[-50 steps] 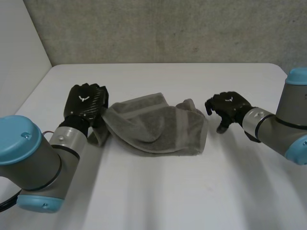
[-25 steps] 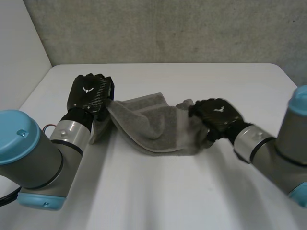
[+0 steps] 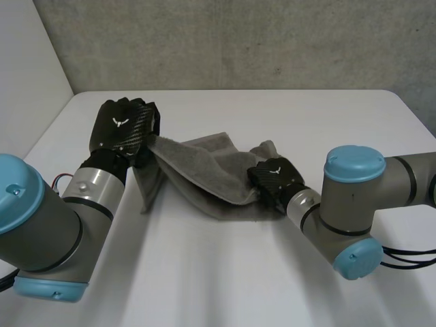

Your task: Fold the towel.

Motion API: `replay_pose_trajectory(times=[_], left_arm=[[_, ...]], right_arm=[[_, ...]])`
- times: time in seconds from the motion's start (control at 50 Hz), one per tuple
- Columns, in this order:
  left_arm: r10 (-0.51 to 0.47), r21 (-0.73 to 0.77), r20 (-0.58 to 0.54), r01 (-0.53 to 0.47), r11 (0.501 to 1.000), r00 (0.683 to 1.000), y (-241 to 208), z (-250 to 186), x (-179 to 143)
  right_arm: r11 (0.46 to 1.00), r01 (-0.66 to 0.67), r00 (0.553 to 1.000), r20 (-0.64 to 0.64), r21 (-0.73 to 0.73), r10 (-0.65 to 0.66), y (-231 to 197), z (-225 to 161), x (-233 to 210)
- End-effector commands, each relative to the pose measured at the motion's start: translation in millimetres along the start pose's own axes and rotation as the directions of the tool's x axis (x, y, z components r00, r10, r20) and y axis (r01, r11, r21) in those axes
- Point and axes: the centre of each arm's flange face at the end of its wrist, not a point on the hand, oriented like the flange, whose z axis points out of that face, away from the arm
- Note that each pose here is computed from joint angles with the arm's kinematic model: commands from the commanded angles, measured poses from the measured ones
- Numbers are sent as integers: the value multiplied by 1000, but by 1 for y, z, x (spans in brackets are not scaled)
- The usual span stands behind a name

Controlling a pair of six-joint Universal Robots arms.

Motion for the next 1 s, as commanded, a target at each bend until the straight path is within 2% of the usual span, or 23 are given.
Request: replay_pose_trajectory(times=[0.02,0.2,0.24,0.3,0.32,0.36,0.4,0.5,0.54,0.58,0.6,0.64,0.7,0.74,0.76,0.8,0.82,0.84,0.86,0.92,0.96,0.98,1.0], left_arm=[[2,-3,3,-2,1000,1000,1,1,-1],[23,13,7,-23,1000,1000,-12,1,-5],[61,66,20,-62,996,998,-43,-4,-10],[87,93,32,-89,992,996,-58,-6,-14],[116,136,51,-122,983,992,-77,-9,-18],[142,178,69,-152,972,987,-97,-12,-21],[173,225,96,-191,955,980,-127,-17,-27],[196,158,72,-205,966,978,-135,-11,-29],[201,95,40,-204,974,979,-122,-3,-26],[209,-41,-26,-210,977,978,-89,13,-20],[209,-42,-26,-210,977,977,-89,13,-20],[226,-168,-67,-235,957,972,-54,31,-21],[247,-230,-88,-261,938,965,-34,40,-23],[312,-290,-132,-338,896,941,-5,59,-24],[312,-290,-132,-338,895,941,-5,59,-24],[400,-264,-149,-427,865,904,3,81,-24],[401,-263,-149,-427,865,904,3,81,-24],[449,-232,-140,-471,851,882,-1,92,-25],[493,-180,-103,-503,845,864,-13,103,-30],[524,-103,-37,-524,845,851,-34,115,-35],[505,83,112,-514,854,856,-73,132,-38],[505,84,112,-514,854,856,-73,132,-38],[460,197,194,-494,847,866,-101,133,-43]], right_arm=[[991,31,997,-71,134,-21,-51,-28,21],[935,94,983,-183,343,-31,-141,-93,51],[899,137,977,-205,416,-54,-178,-129,60],[879,157,974,-217,449,-63,-196,-146,67],[864,178,969,-235,471,-72,-212,-162,75],[865,188,967,-242,465,-80,-221,-174,82],[900,187,967,-235,394,-99,-225,-183,98],[948,172,972,-201,268,-120,-203,-158,121],[956,177,975,-176,235,-137,-196,-150,117],[969,192,976,-130,153,-173,-178,-130,111],[969,192,976,-129,153,-173,-178,-130,111],[974,215,973,-96,74,-208,-157,-106,105],[972,229,970,-89,47,-225,-150,-95,101],[968,252,965,-78,10,-251,-137,-71,95],[968,252,965,-78,10,-251,-137,-71,95],[960,275,958,-101,43,-270,-139,-46,92],[960,275,958,-101,44,-270,-139,-46,92],[954,289,951,-137,85,-276,-145,-36,95],[940,309,940,-195,141,-280,-155,-28,100],[918,335,920,-283,212,-270,-169,-25,109],[836,388,866,-464,387,-187,-199,-23,126],[836,388,865,-465,388,-186,-199,-23,126],[776,429,828,-544,463,-134,-215,-32,133]])
